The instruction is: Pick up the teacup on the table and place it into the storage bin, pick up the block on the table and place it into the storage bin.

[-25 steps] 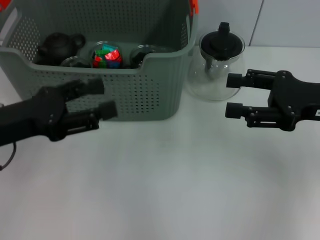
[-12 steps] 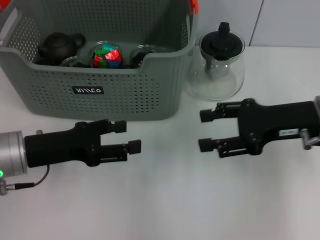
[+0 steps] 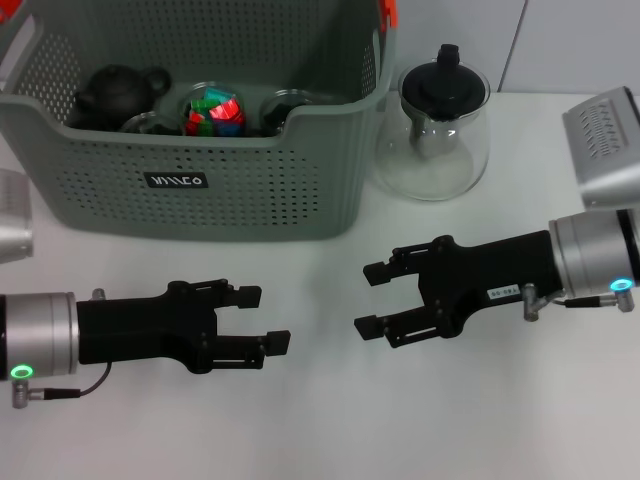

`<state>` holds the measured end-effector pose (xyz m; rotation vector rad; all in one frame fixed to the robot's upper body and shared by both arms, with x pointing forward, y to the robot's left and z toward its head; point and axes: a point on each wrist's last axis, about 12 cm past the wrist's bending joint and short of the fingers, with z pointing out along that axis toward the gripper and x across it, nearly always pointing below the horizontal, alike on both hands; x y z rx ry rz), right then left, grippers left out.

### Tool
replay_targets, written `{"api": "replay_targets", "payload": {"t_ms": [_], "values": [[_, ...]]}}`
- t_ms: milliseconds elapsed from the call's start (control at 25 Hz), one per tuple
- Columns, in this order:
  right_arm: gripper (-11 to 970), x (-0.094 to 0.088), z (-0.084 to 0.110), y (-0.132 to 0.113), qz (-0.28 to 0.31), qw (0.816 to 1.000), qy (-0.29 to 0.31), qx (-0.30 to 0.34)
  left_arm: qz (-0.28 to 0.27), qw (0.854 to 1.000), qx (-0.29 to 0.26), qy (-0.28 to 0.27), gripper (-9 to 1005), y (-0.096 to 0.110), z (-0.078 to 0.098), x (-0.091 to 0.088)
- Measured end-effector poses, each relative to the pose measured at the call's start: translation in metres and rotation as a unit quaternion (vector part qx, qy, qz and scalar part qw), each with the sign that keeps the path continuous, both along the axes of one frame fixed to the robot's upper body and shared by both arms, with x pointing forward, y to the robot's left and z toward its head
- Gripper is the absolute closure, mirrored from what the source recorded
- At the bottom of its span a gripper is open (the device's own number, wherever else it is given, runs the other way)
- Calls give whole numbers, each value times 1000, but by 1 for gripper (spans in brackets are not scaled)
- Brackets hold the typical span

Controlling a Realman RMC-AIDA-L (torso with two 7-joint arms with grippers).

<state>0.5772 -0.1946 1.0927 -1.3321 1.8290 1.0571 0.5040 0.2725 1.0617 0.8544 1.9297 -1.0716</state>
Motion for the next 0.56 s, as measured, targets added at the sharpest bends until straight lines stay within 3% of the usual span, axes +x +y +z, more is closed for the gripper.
{"api": "replay_targets", "payload": {"t_ms": [560], "values": [[169, -1, -5, 2, -5, 1000, 5, -9, 13, 1000, 17, 3, 162, 0, -5, 4]]}}
